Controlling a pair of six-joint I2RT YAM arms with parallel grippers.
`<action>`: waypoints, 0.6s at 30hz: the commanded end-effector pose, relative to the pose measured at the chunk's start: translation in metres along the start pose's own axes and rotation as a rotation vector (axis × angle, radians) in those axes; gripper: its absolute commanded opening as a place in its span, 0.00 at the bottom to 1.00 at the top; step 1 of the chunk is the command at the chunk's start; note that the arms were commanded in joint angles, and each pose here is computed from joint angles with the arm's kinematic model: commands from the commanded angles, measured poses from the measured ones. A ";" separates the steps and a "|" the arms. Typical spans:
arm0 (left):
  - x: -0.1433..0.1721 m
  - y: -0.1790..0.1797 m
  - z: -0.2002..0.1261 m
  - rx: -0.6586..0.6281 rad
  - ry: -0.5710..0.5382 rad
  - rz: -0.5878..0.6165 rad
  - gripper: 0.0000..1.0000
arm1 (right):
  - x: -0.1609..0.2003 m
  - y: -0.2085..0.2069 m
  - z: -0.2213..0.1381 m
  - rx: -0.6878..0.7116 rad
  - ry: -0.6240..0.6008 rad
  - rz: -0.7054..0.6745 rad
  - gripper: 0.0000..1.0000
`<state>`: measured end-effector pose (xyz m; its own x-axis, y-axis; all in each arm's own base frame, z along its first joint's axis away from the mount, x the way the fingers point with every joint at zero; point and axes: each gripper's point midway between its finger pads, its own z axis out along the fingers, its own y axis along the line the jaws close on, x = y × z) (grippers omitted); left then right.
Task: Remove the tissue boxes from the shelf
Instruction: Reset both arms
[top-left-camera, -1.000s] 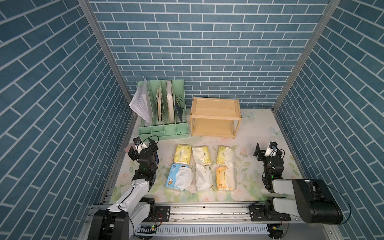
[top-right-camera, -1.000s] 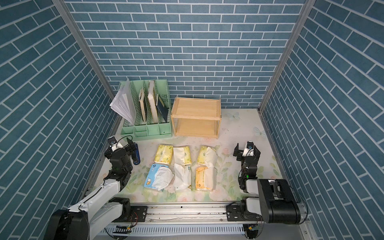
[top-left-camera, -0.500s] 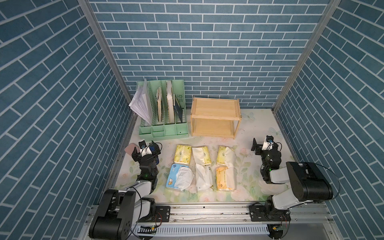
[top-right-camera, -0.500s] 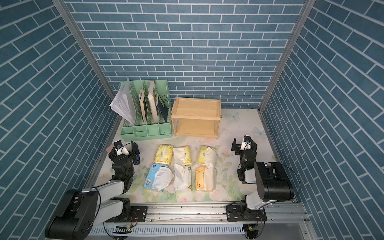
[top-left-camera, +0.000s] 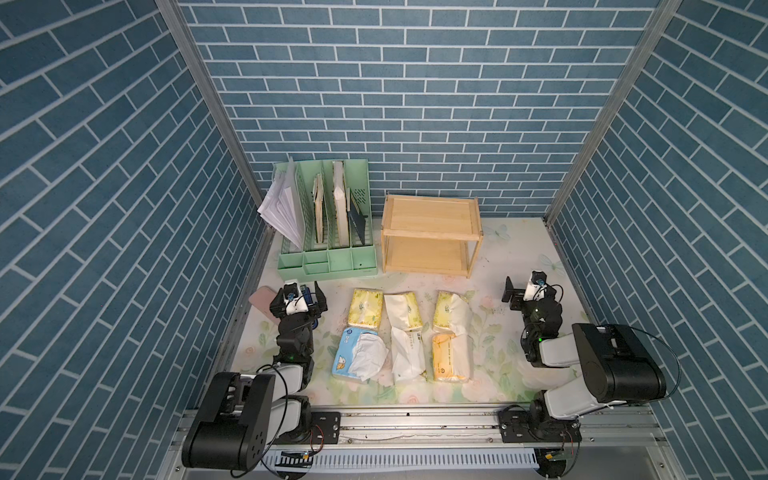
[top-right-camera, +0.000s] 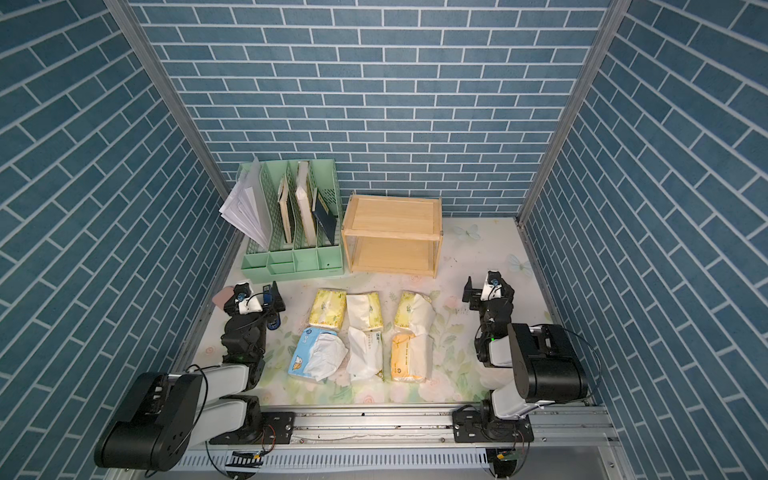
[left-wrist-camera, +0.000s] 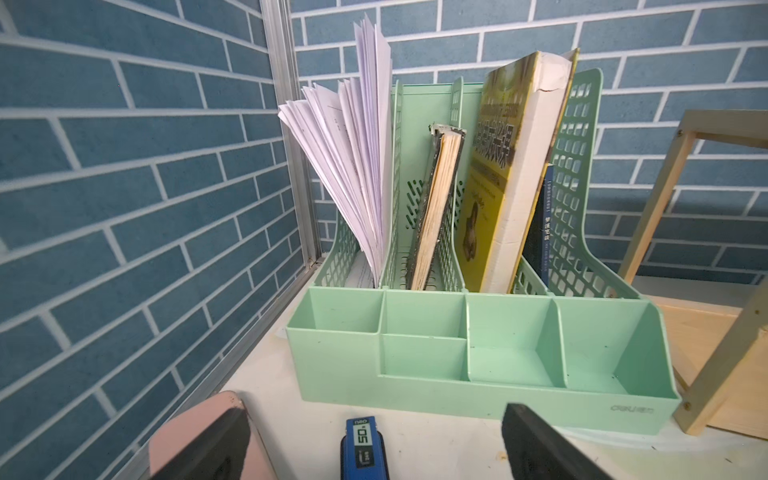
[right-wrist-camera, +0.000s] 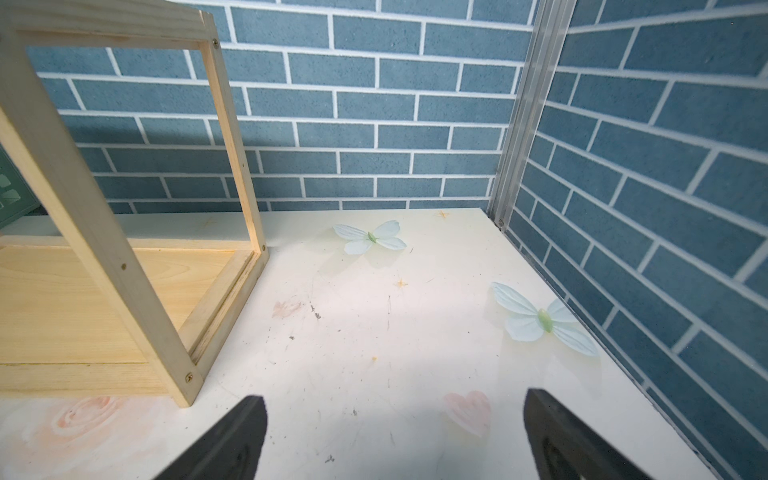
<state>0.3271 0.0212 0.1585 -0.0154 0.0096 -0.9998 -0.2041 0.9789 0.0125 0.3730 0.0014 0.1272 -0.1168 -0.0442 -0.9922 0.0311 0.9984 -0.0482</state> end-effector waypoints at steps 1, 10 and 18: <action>-0.011 -0.010 0.005 0.030 -0.053 -0.006 1.00 | 0.002 0.000 0.000 -0.001 0.007 -0.024 1.00; 0.017 -0.010 0.020 -0.001 0.011 0.008 1.00 | 0.002 0.000 0.000 0.000 0.010 -0.026 1.00; 0.026 0.016 0.034 -0.145 0.075 -0.057 1.00 | 0.002 0.001 0.000 0.001 0.006 -0.028 1.00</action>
<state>0.3586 0.0365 0.1408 -0.0446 -0.0407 -0.9982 -0.3067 0.9515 -0.0251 0.3730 0.0015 0.1271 -0.1172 -0.0451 -0.9921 0.0310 0.9983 -0.0490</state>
